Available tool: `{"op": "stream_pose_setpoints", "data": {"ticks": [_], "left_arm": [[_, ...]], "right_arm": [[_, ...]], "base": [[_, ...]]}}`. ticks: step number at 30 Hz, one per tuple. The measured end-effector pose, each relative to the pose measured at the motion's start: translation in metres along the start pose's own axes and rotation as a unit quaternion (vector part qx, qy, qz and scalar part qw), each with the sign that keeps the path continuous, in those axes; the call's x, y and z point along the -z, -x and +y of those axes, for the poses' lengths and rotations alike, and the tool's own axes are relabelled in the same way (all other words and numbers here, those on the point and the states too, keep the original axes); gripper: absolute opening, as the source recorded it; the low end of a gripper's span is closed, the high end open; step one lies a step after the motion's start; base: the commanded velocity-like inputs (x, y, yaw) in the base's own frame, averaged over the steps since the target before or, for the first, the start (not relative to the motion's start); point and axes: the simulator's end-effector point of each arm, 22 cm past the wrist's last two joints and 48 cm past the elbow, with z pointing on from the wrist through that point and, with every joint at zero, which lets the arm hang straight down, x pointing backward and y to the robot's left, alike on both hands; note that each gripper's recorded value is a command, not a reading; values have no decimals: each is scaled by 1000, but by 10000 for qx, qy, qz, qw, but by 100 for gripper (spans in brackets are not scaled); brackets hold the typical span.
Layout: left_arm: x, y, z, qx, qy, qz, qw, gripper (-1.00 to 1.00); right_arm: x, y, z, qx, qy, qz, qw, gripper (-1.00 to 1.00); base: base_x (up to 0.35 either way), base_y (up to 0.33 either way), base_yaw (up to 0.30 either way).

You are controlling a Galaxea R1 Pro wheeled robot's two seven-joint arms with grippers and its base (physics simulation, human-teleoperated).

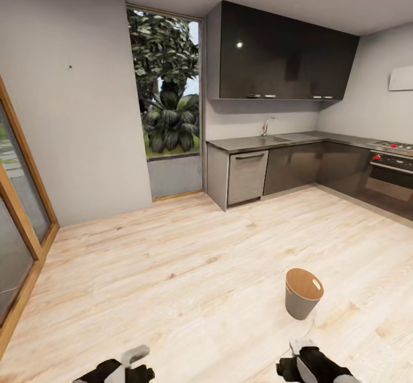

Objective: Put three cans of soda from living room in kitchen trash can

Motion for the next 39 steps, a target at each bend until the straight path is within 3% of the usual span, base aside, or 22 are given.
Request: {"op": "stream_pose_setpoints", "data": {"ticks": [1,2,5,7,10,13,17,19,32,39], "left_arm": [[10,42,-39,107,-279,-201,9993,100],[13,50,-50,101,-354,-257,9990,100],[25,85,-89,36,-620,-571,9964,100],[34,104,-108,-14,-709,-743,9947,100],[40,114,-118,-56,-680,-792,9945,100],[54,136,-136,-92,-736,-1044,9918,100],[66,141,-145,-82,-895,-1388,9862,100],[75,131,-137,-32,-953,-1631,9820,100],[75,125,-139,-80,-930,-1647,9819,100],[68,117,-128,-78,-658,-1566,9854,100]], "right_arm": [[15,49,-11,-19,-64,-252,9997,100],[23,73,-17,-34,-97,-422,9991,100],[46,109,-46,-84,-276,-524,9982,100],[60,125,-63,-121,-371,-549,9977,100],[71,143,-78,-164,-432,-616,9970,100],[83,161,-87,-194,-254,-694,9971,100],[86,163,-86,-210,-52,-608,9979,100],[86,157,-82,-219,52,-463,9987,100],[85,157,-84,-186,51,-556,9983,100],[84,154,-92,-208,8,-529,9984,100]], "base": [[0,0,-40],[0,0,-81],[0,0,-169],[0,0,-240],[0,0,-263],[10,2,-276],[126,71,-276],[291,176,-71],[330,59,-13],[347,-82,0]]}}
